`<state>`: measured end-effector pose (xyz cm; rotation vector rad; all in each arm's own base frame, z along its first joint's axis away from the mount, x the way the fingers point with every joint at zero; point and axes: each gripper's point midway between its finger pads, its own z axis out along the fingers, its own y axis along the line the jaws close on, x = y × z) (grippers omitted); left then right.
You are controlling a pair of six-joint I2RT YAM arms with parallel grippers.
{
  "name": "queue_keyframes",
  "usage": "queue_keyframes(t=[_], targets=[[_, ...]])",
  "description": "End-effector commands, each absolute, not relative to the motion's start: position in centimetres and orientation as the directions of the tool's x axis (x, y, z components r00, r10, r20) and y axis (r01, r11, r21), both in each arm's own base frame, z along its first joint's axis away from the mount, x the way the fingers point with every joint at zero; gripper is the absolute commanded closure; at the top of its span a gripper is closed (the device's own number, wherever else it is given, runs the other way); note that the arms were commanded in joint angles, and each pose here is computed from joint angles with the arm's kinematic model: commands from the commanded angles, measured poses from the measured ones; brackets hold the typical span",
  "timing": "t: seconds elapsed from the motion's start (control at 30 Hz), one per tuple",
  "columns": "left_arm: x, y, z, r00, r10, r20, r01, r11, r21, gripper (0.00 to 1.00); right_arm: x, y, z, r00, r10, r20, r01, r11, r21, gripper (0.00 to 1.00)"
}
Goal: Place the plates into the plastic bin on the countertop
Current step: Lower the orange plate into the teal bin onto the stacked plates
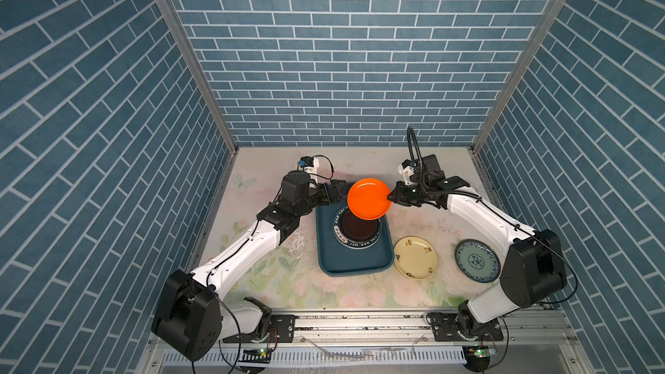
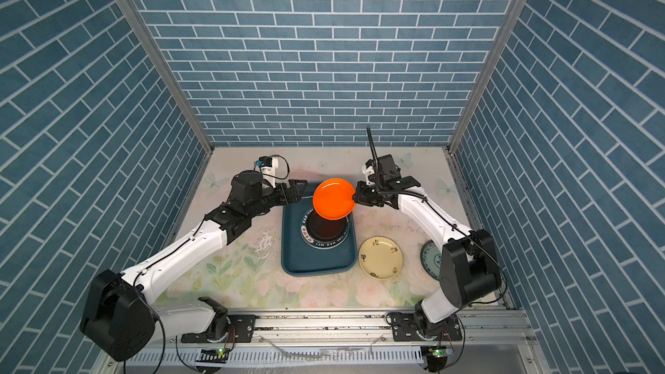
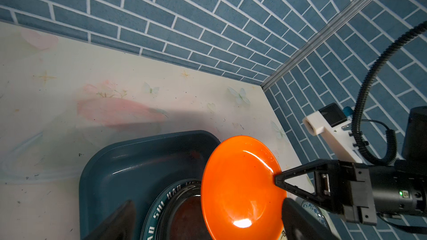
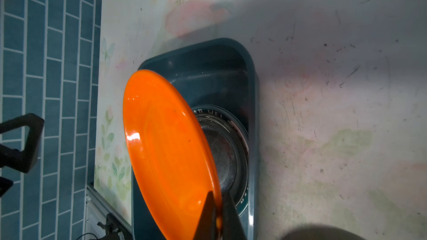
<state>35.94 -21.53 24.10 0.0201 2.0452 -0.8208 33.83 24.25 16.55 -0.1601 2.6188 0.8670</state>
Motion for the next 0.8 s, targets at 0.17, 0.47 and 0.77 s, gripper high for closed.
queue_keyframes(t=[0.17, 0.47, 0.77], targets=[[35.6, -20.5, 24.1, -0.582, -0.298, -0.757, 0.292, 0.793, -0.536, 0.0, 32.6, 26.1, 14.2, -0.94, -0.137, -0.313, -0.289, 0.806, 0.517, 0.96], [35.5, -20.3, 24.2, -0.581, -0.299, -0.757, 0.285, 0.796, -0.534, 0.0, 32.0, 26.6, 11.6, -0.951, -0.21, -0.226, -0.293, 0.84, 0.456, 0.96], [35.7, -20.3, 23.8, -0.587, -0.3, -0.752, 0.281, 0.796, -0.537, 0.0, 31.5, 26.6, 10.4, -0.95, -0.256, -0.179, -0.309, 0.861, 0.404, 0.96]])
